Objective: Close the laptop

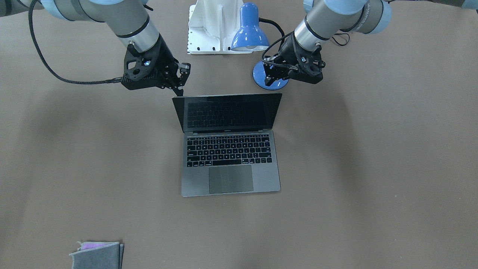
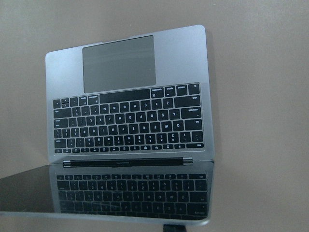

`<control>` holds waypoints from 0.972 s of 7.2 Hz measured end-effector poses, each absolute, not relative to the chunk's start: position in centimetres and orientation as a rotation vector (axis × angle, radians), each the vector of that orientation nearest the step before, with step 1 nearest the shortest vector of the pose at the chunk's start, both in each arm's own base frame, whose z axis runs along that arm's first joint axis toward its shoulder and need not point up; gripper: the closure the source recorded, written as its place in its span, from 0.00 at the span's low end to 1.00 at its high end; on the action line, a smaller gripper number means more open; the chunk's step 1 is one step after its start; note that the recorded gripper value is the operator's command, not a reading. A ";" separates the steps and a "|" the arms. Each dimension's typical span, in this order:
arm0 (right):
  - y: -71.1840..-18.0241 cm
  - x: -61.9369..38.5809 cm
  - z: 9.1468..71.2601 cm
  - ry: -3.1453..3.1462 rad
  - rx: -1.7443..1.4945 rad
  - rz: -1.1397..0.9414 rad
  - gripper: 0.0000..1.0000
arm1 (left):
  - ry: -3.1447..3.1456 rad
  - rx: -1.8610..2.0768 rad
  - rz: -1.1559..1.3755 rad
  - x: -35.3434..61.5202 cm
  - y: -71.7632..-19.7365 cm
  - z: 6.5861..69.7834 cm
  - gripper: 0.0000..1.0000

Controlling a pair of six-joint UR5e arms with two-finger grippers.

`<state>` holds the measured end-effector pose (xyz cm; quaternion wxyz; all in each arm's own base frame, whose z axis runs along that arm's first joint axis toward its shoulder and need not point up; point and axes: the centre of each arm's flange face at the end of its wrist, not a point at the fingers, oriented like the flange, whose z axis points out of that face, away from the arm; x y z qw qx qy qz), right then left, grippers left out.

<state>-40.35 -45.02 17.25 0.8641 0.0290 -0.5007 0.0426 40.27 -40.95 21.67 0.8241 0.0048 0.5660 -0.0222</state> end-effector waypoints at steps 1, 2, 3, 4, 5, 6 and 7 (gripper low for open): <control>-46.0 -40.6 17.6 -1.057 0.067 0.098 1.00 | 1.199 0.034 -0.053 40.2 -41.7 21.6 1.00; -47.2 -40.8 17.8 -1.058 0.071 0.107 1.00 | 1.187 0.064 -0.064 40.5 -42.9 21.5 1.00; -48.6 -41.3 17.8 -1.052 0.071 0.119 1.00 | 1.172 0.095 -0.075 41.1 -44.6 21.5 1.00; -50.4 -42.1 17.6 -1.041 0.071 0.131 1.00 | 1.154 0.124 -0.090 41.4 -46.8 21.6 1.00; -52.2 -43.0 17.9 -1.034 0.072 0.139 1.00 | 1.135 0.147 -0.106 41.9 -49.3 21.5 1.00; -54.0 -44.1 18.7 -1.030 0.073 0.147 1.00 | 1.110 0.170 -0.133 42.7 -51.8 21.6 1.00; -56.1 -45.6 19.7 -1.021 0.064 0.153 1.00 | 1.085 0.200 -0.165 44.1 -54.4 22.3 1.00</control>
